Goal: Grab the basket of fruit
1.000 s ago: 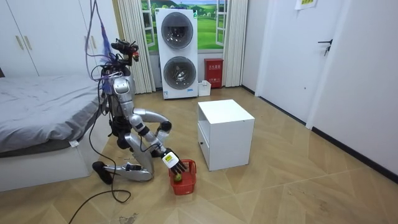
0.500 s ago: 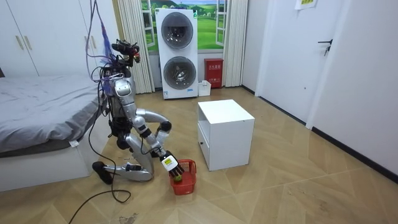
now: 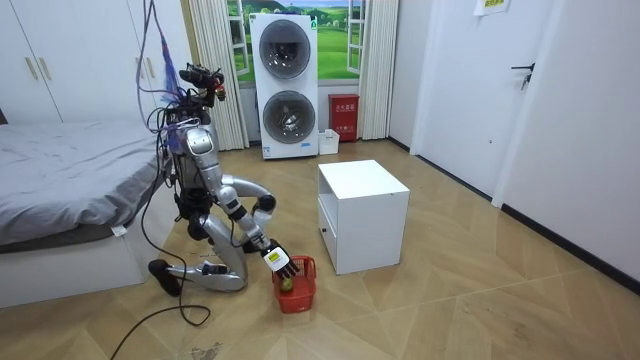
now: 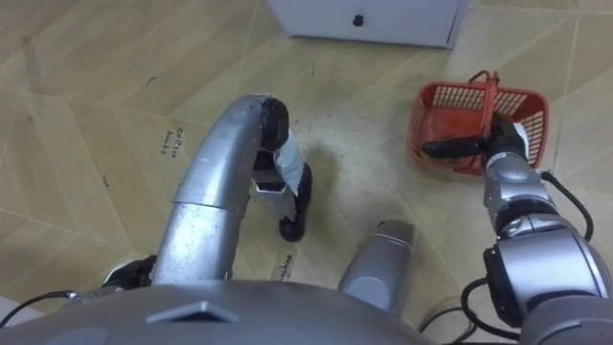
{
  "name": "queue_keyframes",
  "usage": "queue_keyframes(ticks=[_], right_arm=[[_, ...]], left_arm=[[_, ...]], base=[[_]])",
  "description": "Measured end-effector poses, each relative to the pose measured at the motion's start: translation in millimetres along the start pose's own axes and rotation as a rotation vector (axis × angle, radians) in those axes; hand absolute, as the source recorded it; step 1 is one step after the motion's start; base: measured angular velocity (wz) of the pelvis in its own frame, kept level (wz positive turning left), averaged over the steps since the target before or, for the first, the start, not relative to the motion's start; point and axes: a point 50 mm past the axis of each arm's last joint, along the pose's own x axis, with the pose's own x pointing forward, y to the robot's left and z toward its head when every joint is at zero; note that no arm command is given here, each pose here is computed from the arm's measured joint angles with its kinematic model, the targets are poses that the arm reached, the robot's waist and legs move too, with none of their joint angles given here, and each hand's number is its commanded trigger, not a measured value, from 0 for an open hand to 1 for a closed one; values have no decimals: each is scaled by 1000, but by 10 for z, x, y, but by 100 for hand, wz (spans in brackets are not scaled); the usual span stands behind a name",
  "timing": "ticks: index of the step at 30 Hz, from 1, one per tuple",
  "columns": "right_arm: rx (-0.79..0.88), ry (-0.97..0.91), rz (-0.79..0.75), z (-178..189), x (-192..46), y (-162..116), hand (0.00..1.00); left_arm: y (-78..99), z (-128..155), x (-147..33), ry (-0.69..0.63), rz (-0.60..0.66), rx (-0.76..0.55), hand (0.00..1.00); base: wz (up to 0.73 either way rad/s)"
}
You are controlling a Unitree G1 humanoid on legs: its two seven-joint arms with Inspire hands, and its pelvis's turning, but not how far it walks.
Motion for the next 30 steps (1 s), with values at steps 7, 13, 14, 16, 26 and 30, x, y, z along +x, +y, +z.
queue_keyframes(ticks=[7,13,14,16,26,30], right_arm=[[31,-1,12,7,0,7,100],[68,18,18,-3,0,20,100],[68,19,18,-4,0,21,100],[69,18,18,-1,1,22,100],[99,14,17,38,6,73,100],[87,15,15,34,5,81,100]], left_arm=[[-9,-12,0,14,-16,-2,0],[-33,-25,-1,19,-22,-2,0],[-39,-27,-1,20,-24,2,0],[-53,-41,-3,23,-28,5,0],[-123,150,24,-22,-27,46,0],[-125,199,29,-34,-9,46,0]], base=[[0],[0],[0],[0],[2],[0]])
